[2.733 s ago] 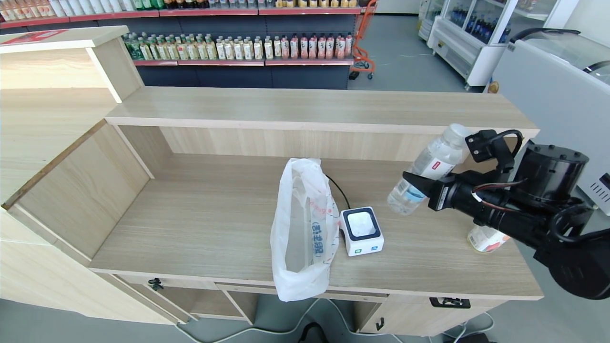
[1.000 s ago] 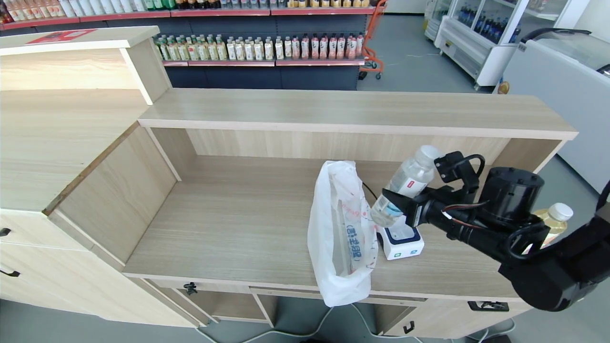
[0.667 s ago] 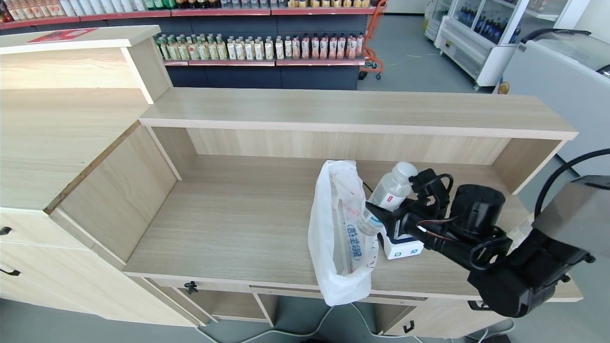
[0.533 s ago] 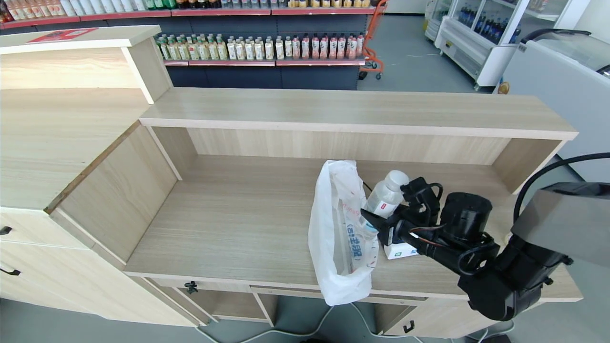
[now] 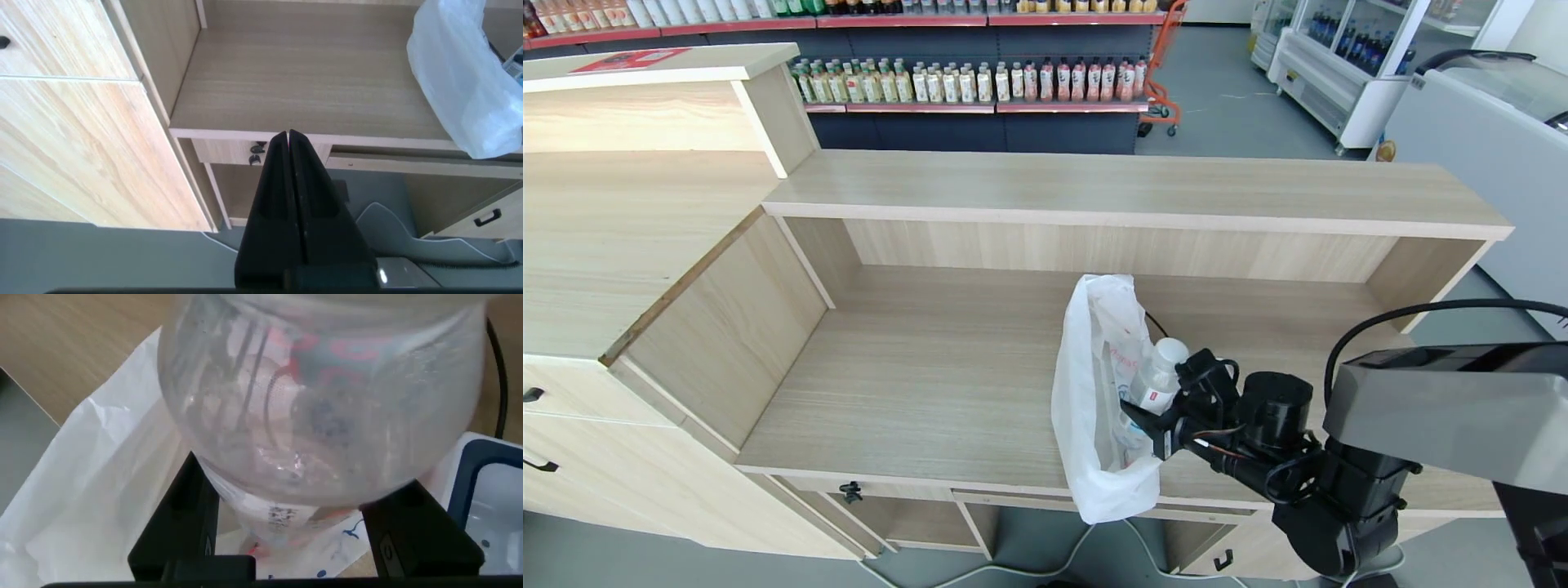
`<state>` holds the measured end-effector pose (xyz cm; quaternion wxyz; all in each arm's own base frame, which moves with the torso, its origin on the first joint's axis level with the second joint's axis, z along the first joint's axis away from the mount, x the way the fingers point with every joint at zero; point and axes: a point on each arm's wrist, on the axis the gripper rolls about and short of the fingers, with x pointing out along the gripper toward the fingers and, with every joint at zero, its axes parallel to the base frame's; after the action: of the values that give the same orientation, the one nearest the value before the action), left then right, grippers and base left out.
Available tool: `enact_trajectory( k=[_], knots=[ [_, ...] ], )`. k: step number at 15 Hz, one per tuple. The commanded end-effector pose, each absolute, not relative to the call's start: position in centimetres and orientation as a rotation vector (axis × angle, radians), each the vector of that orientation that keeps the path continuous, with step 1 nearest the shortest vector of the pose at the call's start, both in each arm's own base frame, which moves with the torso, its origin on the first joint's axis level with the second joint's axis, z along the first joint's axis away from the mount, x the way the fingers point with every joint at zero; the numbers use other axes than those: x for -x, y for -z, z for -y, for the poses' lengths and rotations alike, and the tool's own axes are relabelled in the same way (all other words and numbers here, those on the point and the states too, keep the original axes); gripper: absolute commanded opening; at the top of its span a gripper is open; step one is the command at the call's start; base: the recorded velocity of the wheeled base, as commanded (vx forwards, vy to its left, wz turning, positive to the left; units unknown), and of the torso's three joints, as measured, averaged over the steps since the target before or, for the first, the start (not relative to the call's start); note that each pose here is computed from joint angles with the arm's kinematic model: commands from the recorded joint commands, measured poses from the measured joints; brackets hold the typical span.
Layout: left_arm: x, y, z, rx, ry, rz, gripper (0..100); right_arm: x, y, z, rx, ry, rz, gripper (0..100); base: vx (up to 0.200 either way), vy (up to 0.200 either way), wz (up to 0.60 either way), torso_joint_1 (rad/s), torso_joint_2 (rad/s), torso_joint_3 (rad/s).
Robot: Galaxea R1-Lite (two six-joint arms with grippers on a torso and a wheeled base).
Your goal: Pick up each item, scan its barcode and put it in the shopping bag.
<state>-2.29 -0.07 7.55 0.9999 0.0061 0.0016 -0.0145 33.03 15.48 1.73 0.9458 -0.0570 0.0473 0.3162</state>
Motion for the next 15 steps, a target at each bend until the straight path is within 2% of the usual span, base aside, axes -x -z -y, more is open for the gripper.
enact_trajectory(
  k=[1, 15],
  knots=[
    [2.3, -7.6, 0.1, -0.012, 0.029, -0.001, 0, -33.1, 0.2, -15.8, 0.122, -0.653, -0.144, 0, 0.0, 0.0, 0.0, 0.0, 0.0, 0.0],
    [2.3, -7.5, 0.1, -0.012, 0.029, -0.003, 0, -34.5, 1.2, -17.1, 0.194, -0.673, -0.085, 0, 0.0, 0.0, 0.0, 0.0, 0.0, 0.0]
  ],
)
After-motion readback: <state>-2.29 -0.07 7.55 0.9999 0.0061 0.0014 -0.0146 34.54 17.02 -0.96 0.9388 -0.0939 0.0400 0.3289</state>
